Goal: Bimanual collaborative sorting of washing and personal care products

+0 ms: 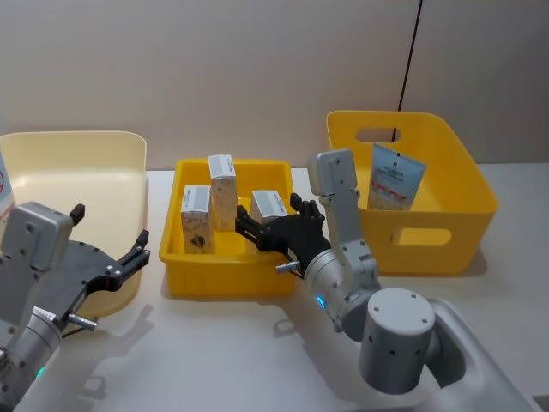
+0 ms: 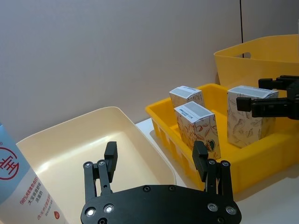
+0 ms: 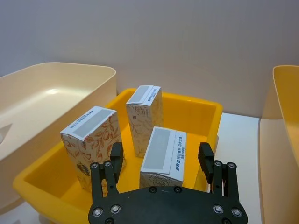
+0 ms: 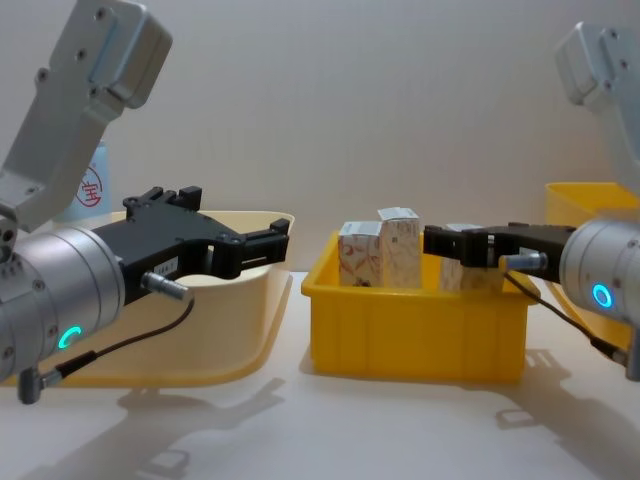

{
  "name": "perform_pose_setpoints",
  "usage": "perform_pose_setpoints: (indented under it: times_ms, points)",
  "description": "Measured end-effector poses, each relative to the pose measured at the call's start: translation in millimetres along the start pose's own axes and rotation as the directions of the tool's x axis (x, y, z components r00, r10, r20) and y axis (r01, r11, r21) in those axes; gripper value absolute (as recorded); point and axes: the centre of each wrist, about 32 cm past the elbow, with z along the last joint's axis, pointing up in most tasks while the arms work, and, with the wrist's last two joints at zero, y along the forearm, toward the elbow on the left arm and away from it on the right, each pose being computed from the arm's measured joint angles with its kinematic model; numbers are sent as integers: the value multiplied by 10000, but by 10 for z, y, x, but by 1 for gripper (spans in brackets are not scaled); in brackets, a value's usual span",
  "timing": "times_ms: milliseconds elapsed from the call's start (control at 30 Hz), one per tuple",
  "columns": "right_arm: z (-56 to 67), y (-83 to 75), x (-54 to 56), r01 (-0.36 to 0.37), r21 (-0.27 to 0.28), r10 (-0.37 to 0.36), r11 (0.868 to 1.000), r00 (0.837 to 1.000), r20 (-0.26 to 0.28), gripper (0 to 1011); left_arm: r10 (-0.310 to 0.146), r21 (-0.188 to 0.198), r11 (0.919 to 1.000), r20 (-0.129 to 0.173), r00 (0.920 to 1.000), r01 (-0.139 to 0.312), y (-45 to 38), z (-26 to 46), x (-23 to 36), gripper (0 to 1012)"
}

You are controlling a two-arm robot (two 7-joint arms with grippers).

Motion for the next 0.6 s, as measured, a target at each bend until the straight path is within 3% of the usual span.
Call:
perform_pose_setpoints:
  times_ms: [233,433,600]
  points:
    - [-18,-5,-33,152,-111,-153,9998,9999,-18,984,0,0,10000,0,10000,0,0,0,0,1003]
    - [-23,-8,-47,209,-149,-209,9997,9998,-26,861,-1,0,10000,0,10000,1,0,0,0,1003]
    - [-27,-10,-57,253,-177,-254,9995,9997,-27,689,0,0,10000,-1,10000,0,0,0,0,1003]
